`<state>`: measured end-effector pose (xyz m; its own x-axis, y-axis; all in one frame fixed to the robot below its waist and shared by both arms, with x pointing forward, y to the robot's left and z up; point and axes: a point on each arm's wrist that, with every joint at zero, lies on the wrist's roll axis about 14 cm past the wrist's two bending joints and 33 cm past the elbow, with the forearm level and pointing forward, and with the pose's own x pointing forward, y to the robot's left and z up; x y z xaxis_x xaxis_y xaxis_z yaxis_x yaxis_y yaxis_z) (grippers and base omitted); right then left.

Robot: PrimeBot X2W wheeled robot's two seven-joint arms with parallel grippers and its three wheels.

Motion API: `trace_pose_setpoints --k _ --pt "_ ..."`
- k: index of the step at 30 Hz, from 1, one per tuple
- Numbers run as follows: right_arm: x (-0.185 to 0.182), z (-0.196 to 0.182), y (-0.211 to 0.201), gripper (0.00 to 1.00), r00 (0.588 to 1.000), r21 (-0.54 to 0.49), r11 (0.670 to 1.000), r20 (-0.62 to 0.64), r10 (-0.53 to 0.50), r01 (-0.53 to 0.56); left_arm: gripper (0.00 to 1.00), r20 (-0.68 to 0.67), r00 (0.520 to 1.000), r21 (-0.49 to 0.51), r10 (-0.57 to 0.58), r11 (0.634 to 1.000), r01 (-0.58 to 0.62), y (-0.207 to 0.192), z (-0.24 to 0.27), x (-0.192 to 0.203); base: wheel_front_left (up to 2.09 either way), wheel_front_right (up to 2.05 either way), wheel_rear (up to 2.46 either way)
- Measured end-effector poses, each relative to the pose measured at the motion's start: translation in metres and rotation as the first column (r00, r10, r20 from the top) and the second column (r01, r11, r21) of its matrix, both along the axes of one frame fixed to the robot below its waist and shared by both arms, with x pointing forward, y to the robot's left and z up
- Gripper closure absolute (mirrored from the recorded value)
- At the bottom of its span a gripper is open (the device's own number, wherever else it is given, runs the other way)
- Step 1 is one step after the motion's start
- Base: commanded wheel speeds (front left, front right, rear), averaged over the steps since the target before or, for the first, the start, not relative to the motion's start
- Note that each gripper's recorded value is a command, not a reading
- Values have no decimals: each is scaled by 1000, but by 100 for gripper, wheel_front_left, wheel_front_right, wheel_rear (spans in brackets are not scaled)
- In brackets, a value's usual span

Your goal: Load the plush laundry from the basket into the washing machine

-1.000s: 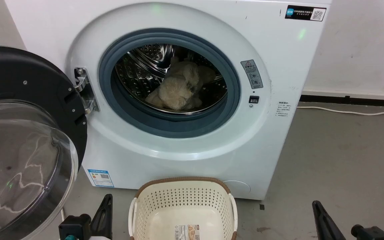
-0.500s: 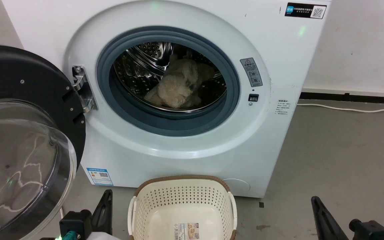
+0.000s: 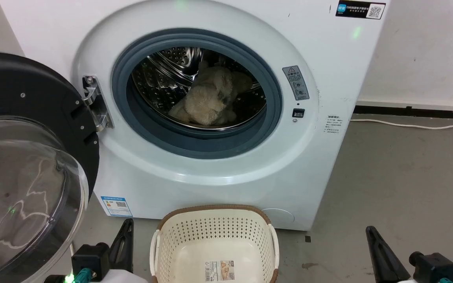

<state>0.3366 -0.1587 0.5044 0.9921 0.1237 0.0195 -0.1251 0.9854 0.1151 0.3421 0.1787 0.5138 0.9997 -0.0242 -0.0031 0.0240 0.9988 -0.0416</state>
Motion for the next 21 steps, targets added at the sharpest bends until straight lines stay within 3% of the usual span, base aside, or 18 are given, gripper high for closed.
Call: trace_pose_setpoints --k 21 --pt "10 6 0 100 1000 -43 999 -2 5 -6 100 1 1000 24 8 1000 -8 0 3 8 0 0 0"
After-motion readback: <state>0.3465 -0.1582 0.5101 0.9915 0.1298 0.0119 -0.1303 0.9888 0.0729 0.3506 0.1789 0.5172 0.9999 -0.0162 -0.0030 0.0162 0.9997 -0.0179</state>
